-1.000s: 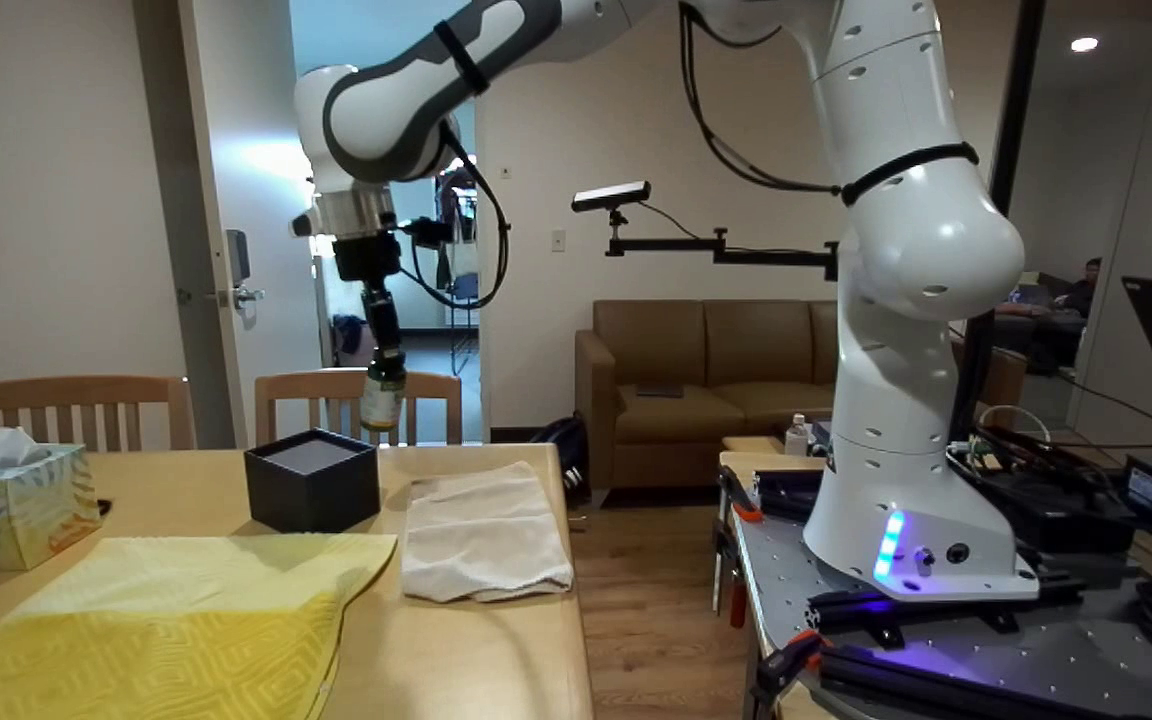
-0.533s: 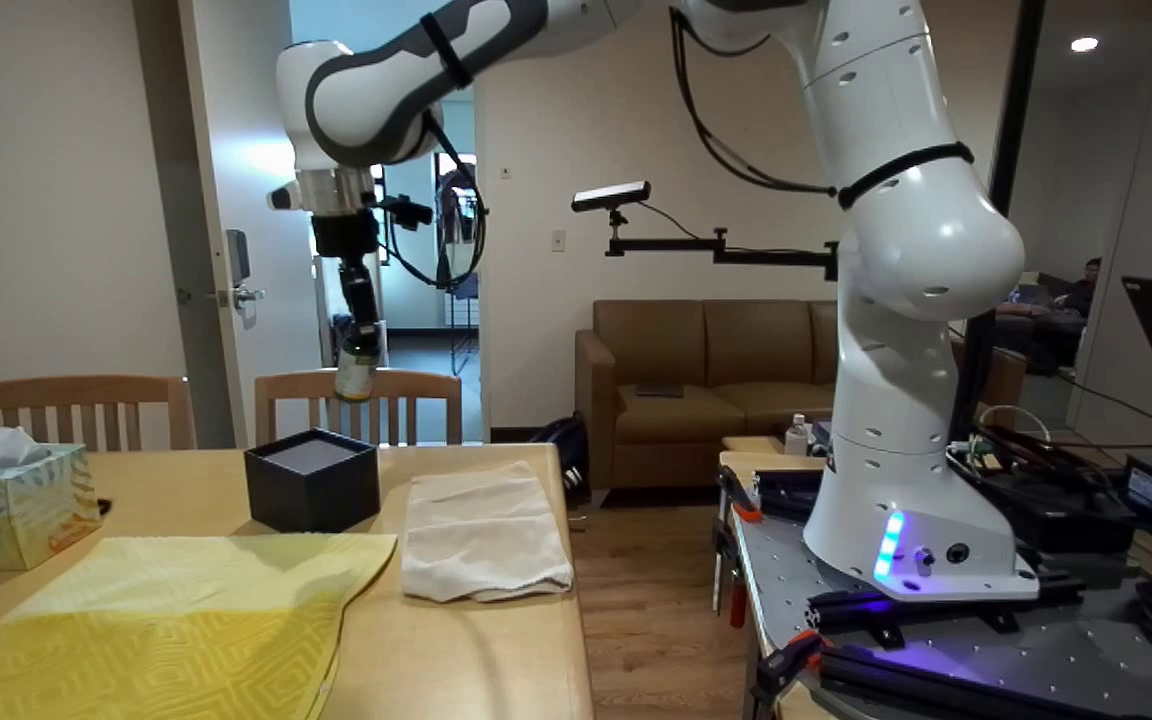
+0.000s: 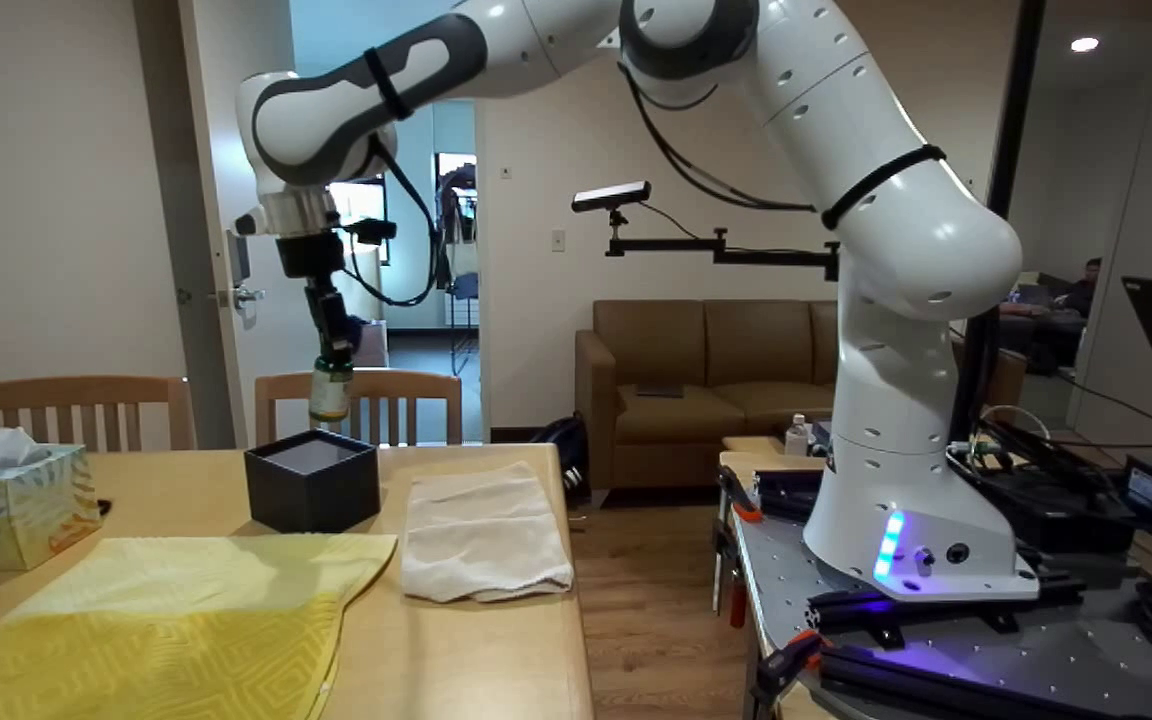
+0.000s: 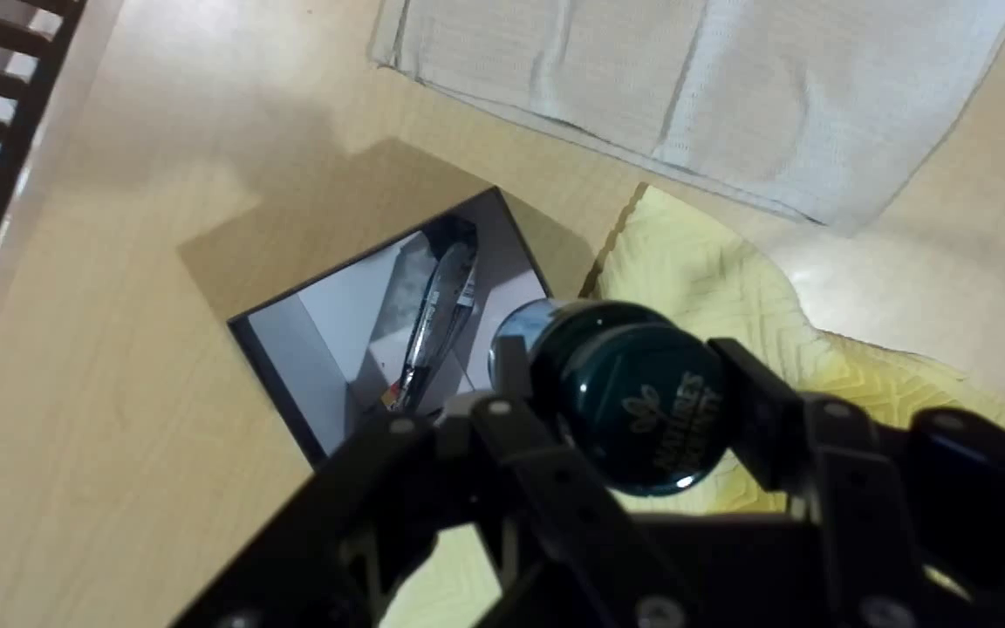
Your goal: Pick the bottle and put it in the box, then pick the box and put it on the cloth
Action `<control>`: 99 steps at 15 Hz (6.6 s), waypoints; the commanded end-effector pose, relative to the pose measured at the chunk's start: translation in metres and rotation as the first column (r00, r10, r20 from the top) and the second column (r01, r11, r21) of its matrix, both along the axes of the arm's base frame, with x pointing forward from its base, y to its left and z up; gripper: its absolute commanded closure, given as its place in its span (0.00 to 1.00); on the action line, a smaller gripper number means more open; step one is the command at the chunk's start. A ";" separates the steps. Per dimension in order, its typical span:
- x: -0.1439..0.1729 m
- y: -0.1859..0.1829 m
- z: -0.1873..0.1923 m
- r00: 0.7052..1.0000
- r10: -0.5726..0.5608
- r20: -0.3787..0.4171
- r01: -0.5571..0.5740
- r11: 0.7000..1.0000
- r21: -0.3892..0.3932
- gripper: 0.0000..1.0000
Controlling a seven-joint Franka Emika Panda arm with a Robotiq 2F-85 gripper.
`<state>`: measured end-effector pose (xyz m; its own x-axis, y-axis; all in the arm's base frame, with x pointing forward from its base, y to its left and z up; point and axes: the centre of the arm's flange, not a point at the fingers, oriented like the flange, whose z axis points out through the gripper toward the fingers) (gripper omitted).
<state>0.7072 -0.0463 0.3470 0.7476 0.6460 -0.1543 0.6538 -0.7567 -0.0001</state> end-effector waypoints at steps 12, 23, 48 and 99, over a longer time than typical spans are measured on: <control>0.090 -0.018 -0.069 0.983 -0.002 -0.185 0.005 1.000 0.017 0.72; 0.095 -0.019 -0.078 0.981 -0.004 -0.194 0.010 1.000 0.025 0.72; 0.045 -0.014 -0.168 0.941 0.069 -0.333 -0.031 0.992 0.119 0.72; 0.012 0.020 -0.101 1.000 0.016 -0.001 -0.016 0.995 0.101 0.00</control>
